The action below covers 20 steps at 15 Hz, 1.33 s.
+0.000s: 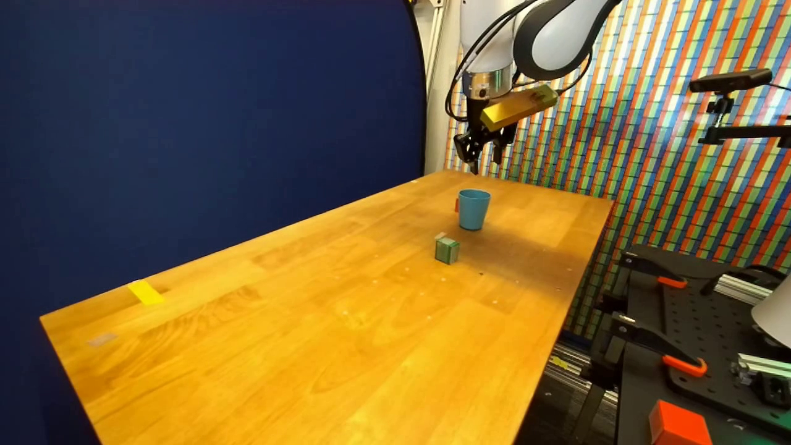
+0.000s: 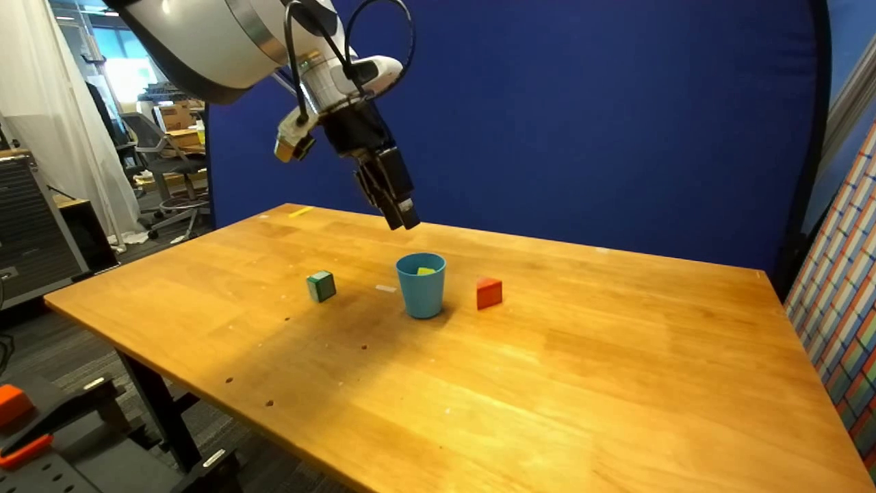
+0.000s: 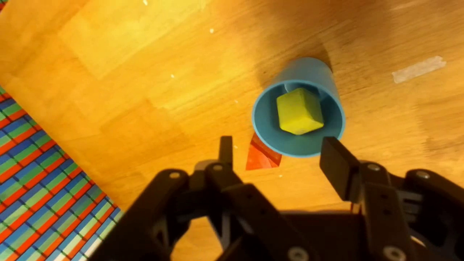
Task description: Put the yellow block in the blue cup
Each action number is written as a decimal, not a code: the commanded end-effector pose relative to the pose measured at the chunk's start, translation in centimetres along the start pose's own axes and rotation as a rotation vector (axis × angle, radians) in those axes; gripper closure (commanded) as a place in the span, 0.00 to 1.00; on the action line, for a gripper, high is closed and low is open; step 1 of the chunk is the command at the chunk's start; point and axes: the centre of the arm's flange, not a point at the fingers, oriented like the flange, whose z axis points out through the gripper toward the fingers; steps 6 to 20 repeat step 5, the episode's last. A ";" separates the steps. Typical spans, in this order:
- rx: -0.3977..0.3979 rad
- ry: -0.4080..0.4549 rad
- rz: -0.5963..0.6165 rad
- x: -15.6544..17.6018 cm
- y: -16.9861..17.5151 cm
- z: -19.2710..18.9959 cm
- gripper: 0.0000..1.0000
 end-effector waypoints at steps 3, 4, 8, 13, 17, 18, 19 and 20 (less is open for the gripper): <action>0.007 -0.010 0.003 -0.3 -0.2 0.1 0.14; 0.011 -0.014 0.004 -0.5 -0.4 0.1 0.05; 0.014 -0.017 0.005 -0.6 -0.5 0.0 0.00; 0.014 -0.017 0.005 -0.6 -0.5 0.0 0.00; 0.014 -0.017 0.005 -0.6 -0.5 0.0 0.00; 0.014 -0.017 0.005 -0.6 -0.5 0.0 0.00; 0.014 -0.017 0.005 -0.6 -0.5 0.0 0.00; 0.014 -0.017 0.005 -0.6 -0.5 0.0 0.00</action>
